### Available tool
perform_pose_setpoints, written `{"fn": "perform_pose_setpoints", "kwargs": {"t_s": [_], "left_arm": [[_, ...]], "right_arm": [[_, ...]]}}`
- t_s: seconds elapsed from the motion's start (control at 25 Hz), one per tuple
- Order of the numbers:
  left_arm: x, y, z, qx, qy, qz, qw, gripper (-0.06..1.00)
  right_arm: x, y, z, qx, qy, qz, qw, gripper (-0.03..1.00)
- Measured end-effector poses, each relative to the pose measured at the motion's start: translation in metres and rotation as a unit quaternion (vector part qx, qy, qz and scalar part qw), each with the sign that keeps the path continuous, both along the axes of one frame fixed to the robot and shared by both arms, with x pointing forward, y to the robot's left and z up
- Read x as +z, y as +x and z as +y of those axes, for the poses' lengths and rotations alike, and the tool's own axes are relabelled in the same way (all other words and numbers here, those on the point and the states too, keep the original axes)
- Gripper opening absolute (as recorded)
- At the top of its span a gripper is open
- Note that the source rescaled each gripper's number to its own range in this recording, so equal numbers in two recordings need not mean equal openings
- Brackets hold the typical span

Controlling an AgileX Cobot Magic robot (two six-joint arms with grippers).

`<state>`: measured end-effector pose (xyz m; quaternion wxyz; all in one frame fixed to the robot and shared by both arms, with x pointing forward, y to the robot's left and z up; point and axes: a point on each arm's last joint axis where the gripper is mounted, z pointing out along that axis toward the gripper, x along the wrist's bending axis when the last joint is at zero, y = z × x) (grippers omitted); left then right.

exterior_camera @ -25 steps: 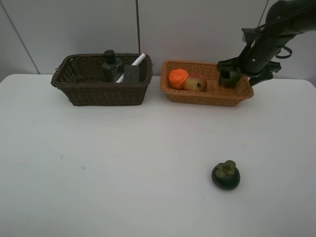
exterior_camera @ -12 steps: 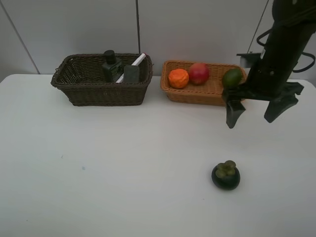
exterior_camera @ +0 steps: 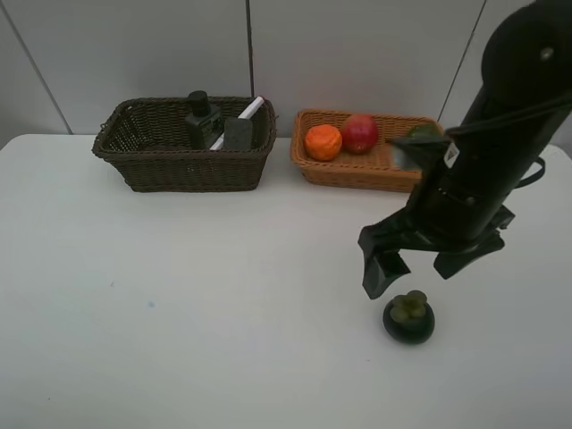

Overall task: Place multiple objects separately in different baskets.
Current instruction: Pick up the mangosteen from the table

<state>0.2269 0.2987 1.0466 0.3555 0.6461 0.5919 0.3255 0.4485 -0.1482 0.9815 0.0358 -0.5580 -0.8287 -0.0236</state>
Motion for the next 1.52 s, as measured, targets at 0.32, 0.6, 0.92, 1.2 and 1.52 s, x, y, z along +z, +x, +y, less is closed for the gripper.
{"fn": "perform_pose_setpoints", "kwargs": {"t_s": [0.32,0.6,0.92,1.2,1.52], "left_arm": [[0.0,0.0,0.0,0.0,0.0,0.0,1.0,0.9],[0.0,0.0,0.0,0.0,0.0,0.0,1.0,0.9],[0.0,0.0,0.0,0.0,0.0,0.0,1.0,0.9],[0.0,0.0,0.0,0.0,0.0,0.0,1.0,0.9],[0.0,0.0,0.0,0.0,0.0,0.0,1.0,0.9]], "right_arm": [[-0.031,-0.013,-0.005,0.005,0.005,-0.027,1.0,1.0],[-0.038,-0.01,-0.006,0.012,0.007,-0.052,0.999,1.0],[-0.052,-0.006,-0.008,0.031,-0.016,-0.053,0.998,1.0],[-0.086,-0.007,-0.009,0.032,-0.031,-0.03,0.999,1.0],[-0.107,-0.005,-0.007,0.033,-0.043,-0.011,0.998,1.0]]}}
